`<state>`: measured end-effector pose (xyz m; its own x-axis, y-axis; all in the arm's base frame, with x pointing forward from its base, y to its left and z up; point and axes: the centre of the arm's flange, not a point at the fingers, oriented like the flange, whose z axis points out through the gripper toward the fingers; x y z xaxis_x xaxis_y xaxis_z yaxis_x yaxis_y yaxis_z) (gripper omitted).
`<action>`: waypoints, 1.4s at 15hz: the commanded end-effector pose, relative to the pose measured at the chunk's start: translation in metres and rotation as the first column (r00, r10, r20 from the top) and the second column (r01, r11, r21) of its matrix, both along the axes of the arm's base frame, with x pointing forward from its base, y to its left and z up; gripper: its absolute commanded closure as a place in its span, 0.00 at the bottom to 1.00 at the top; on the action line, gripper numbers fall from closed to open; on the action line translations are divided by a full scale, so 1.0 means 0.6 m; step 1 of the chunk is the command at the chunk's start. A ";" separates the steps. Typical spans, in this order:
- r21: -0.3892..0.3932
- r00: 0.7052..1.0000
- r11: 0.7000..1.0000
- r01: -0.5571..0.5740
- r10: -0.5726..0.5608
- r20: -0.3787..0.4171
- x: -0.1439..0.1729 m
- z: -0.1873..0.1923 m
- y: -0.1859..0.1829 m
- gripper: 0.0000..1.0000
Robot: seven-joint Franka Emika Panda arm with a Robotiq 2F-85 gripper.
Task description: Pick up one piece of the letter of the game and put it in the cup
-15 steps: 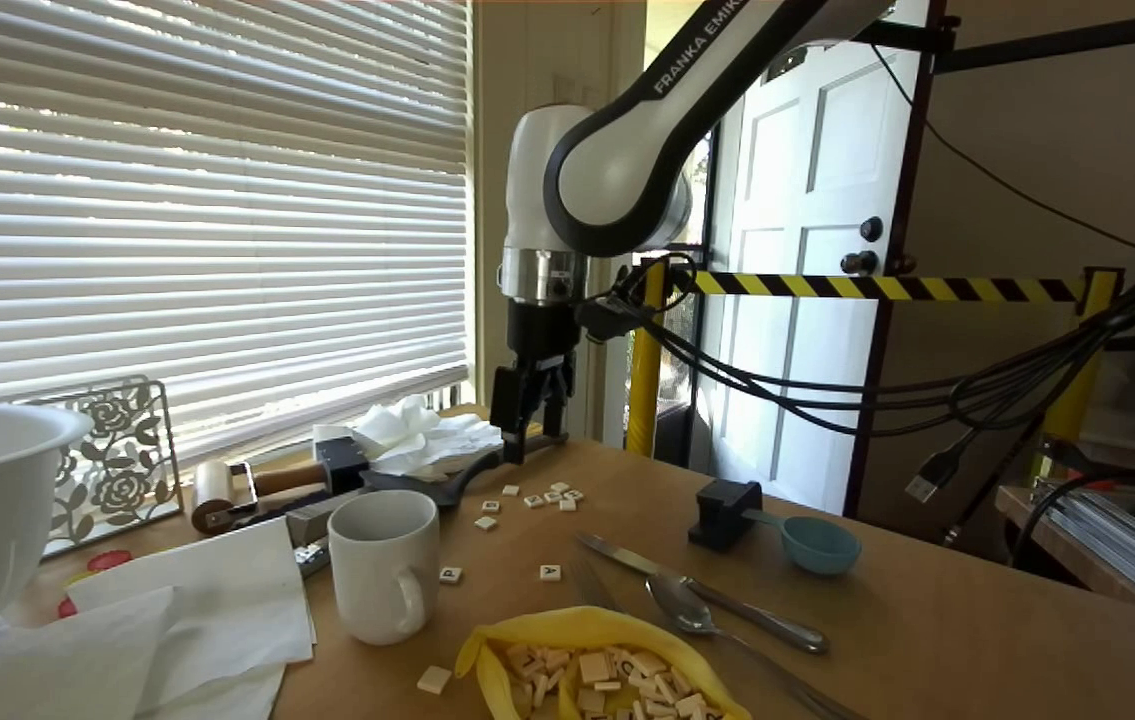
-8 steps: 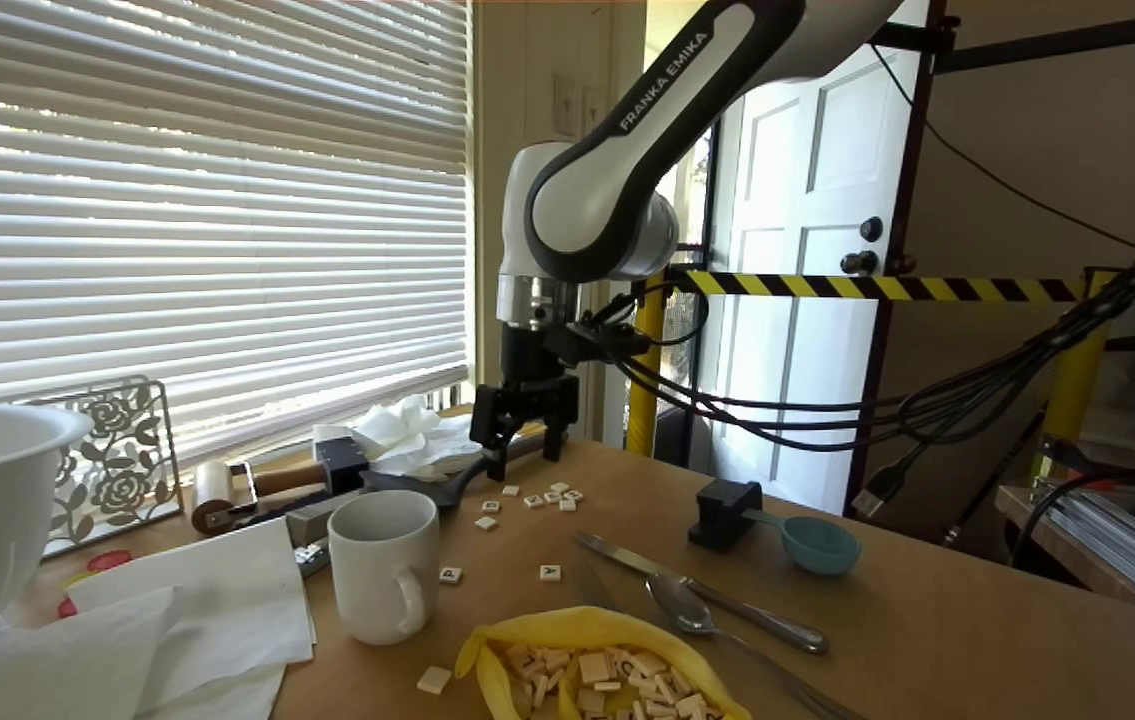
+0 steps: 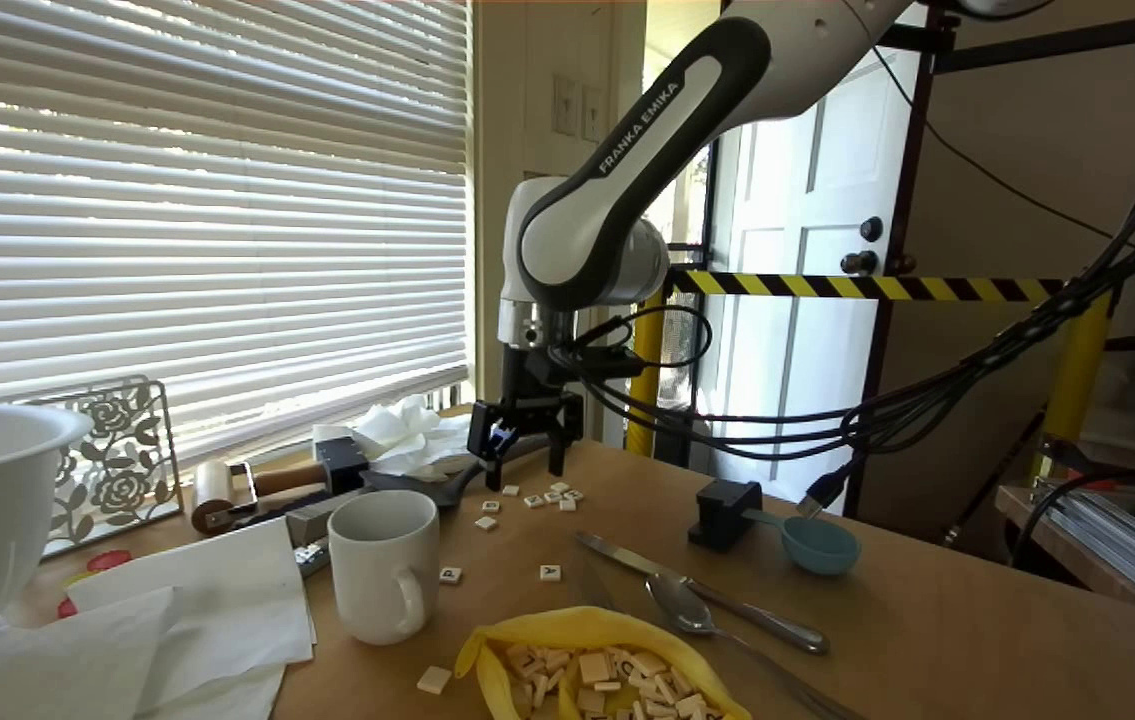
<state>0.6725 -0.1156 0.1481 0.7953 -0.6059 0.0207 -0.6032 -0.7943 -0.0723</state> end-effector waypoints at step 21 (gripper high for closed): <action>0.071 0.999 0.997 -0.013 0.011 0.038 0.028 -0.017 0.029 0.00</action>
<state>0.6841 -0.0981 0.1379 0.8078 -0.5893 0.0133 -0.5850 -0.8043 -0.1043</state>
